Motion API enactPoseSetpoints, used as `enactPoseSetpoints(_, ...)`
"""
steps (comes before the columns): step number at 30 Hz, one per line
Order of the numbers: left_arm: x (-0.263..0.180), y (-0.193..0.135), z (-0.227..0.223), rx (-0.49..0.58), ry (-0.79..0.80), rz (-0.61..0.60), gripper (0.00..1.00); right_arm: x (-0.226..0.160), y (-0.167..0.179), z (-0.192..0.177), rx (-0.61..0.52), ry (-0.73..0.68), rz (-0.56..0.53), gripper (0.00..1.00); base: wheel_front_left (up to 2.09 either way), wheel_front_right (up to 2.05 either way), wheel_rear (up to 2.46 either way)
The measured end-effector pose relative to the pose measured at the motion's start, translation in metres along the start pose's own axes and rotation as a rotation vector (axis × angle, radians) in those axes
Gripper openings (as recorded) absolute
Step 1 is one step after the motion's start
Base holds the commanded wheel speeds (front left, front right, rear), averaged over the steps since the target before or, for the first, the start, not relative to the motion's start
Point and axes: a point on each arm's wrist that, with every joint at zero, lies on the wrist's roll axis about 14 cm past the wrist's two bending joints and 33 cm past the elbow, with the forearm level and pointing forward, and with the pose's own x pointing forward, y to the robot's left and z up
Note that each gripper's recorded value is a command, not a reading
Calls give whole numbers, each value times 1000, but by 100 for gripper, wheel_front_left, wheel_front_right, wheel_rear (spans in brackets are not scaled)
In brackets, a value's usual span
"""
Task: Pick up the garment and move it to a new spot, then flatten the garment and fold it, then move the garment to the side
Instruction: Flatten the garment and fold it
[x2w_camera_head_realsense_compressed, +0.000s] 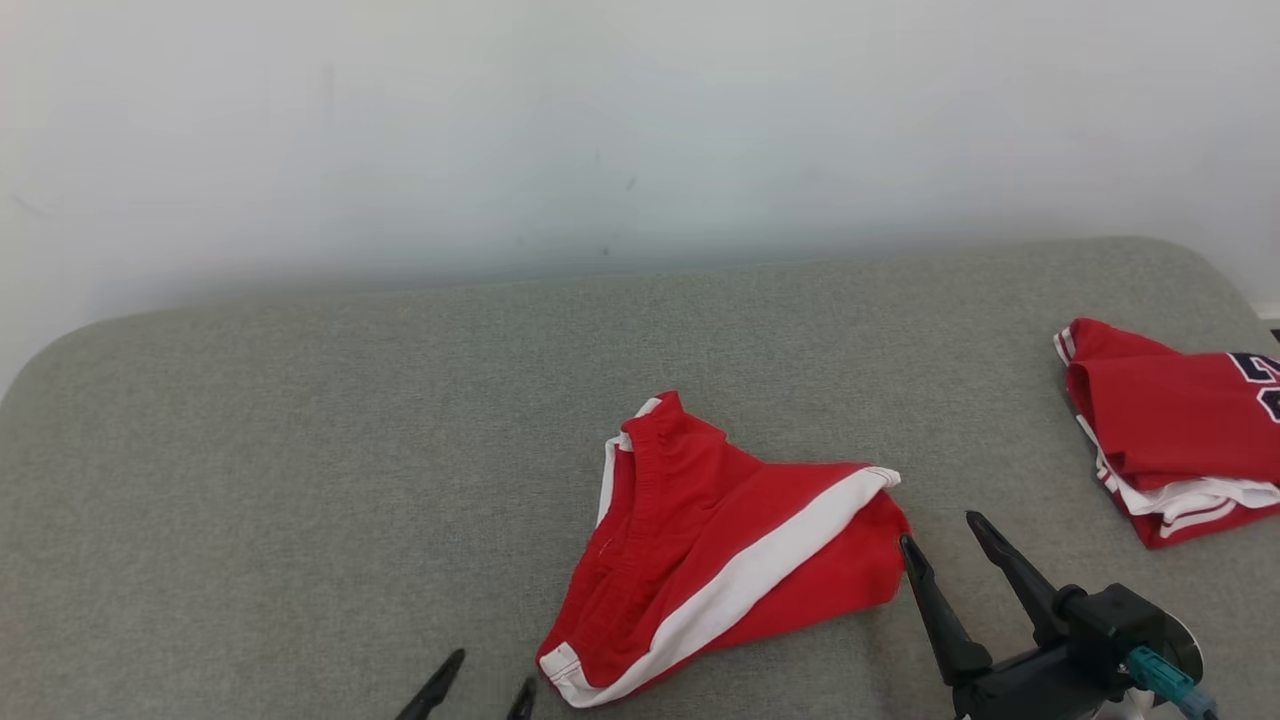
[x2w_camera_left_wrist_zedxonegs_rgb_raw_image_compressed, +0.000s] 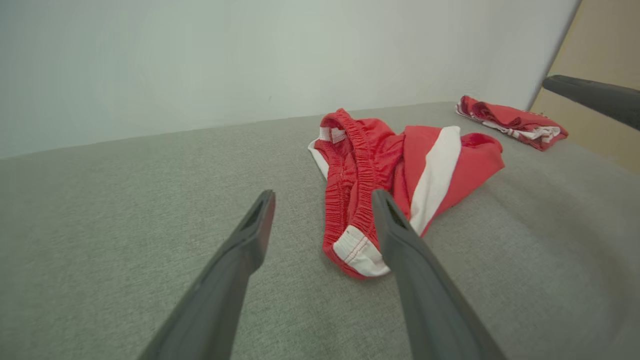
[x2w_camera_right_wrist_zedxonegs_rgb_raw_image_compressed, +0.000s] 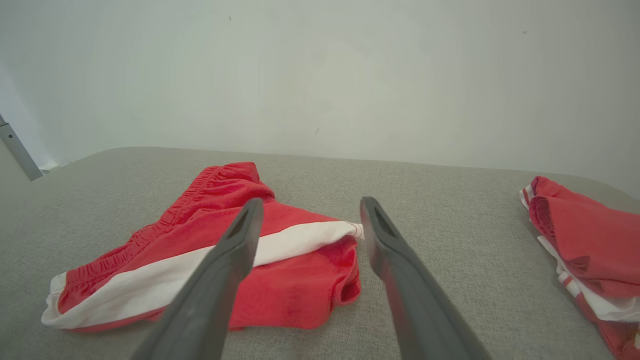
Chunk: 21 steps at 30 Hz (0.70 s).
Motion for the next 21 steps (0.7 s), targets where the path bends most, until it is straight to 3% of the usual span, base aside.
enactPoseSetpoints(11, 30, -22, -34, 166, 110, -228, 100, -1, -15, -5, -5, 14, -43, 100, 0, 0, 0)
enactPoseSetpoints(12, 33, -27, -35, 165, 113, -249, 94, 0, -16, -6, -5, 17, -45, 100, 0, 0, 0)
enactPoseSetpoints(14, 37, -36, -41, 180, 138, -301, 64, -1, -18, -9, -2, 25, -49, 100, 0, 0, 0)
enactPoseSetpoints(15, 38, -39, -44, 178, 150, -320, 60, 0, -19, -10, -2, 27, -50, 100, 0, 0, 0)
enactPoseSetpoints(16, 40, -41, -48, 169, 169, -337, 51, 1, -19, -9, -4, 28, -51, 100, 0, 0, 0)
enactPoseSetpoints(17, 40, -45, -51, 170, 183, -359, 49, 2, -21, -9, -7, 26, -52, 100, 0, 0, 0)
enactPoseSetpoints(20, 46, -47, -57, 173, 214, -386, 52, 2, -23, -11, -6, 34, -59, 100, 0, 0, 0)
enactPoseSetpoints(21, 46, -47, -59, 178, 226, -394, 64, 1, -24, -12, -5, 37, -62, 100, 0, 0, 0)
